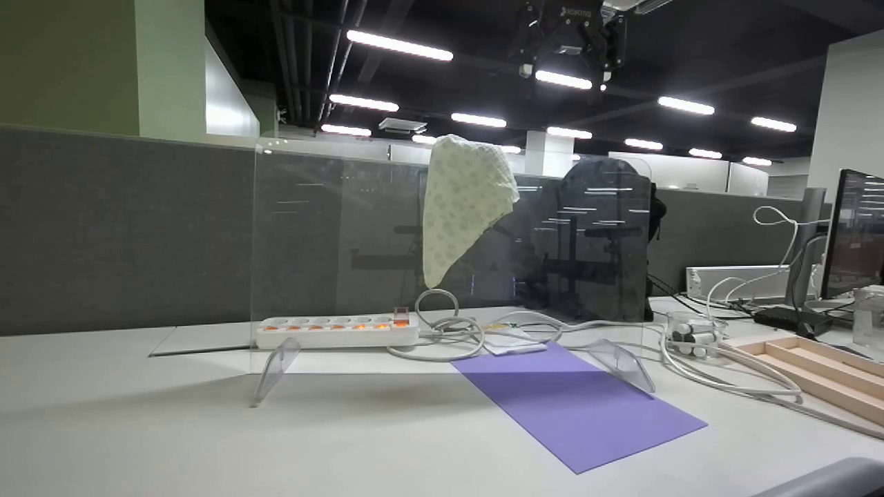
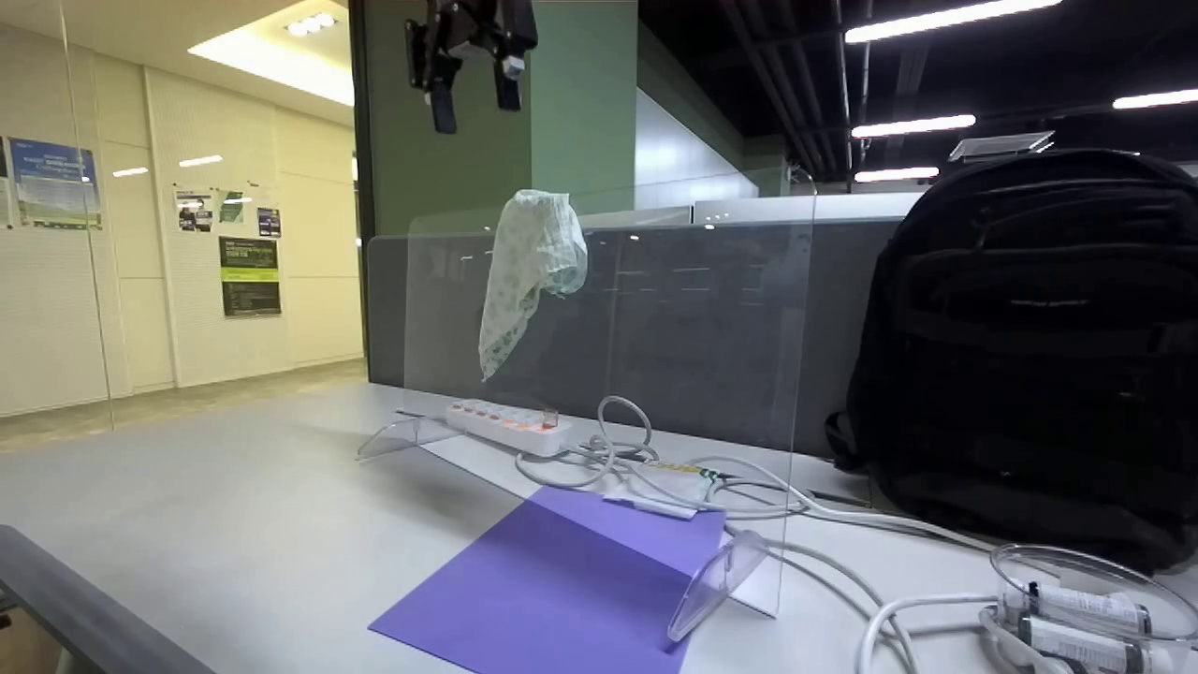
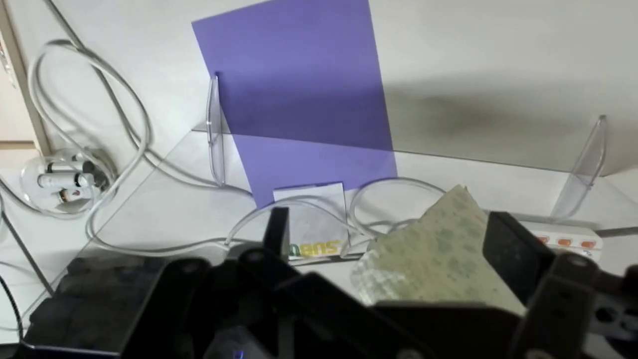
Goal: Remove the white cloth from the glass panel
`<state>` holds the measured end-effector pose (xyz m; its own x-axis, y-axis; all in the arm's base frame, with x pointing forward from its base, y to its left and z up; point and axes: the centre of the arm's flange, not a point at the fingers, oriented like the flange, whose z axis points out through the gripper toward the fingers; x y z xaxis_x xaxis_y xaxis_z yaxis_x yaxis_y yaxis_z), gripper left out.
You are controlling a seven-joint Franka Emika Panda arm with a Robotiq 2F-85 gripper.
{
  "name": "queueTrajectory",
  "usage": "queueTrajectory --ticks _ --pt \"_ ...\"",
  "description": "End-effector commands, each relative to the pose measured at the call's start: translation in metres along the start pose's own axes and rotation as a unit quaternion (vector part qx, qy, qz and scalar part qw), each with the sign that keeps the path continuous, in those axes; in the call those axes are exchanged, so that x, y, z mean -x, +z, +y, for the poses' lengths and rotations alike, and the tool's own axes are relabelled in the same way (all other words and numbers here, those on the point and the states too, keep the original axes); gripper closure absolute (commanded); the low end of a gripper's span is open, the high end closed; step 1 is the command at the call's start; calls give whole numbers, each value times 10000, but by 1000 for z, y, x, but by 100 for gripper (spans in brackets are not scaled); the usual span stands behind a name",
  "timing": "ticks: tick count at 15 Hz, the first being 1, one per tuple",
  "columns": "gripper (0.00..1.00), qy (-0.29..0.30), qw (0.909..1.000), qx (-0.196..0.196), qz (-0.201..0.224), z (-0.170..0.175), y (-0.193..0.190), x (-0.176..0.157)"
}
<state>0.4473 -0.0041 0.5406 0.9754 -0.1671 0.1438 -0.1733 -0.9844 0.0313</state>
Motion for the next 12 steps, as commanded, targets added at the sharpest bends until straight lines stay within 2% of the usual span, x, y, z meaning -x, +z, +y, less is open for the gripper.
queueTrajectory --ticks 1,8,9,12 --pt "0 -143 9998 -30 145 -2 23 -15" --pt "0 -273 9993 -75 227 -2 58 -52" --pt "0 -310 9993 -57 189 -5 58 -35" --pt "0 -319 9994 -54 139 -6 65 -37"
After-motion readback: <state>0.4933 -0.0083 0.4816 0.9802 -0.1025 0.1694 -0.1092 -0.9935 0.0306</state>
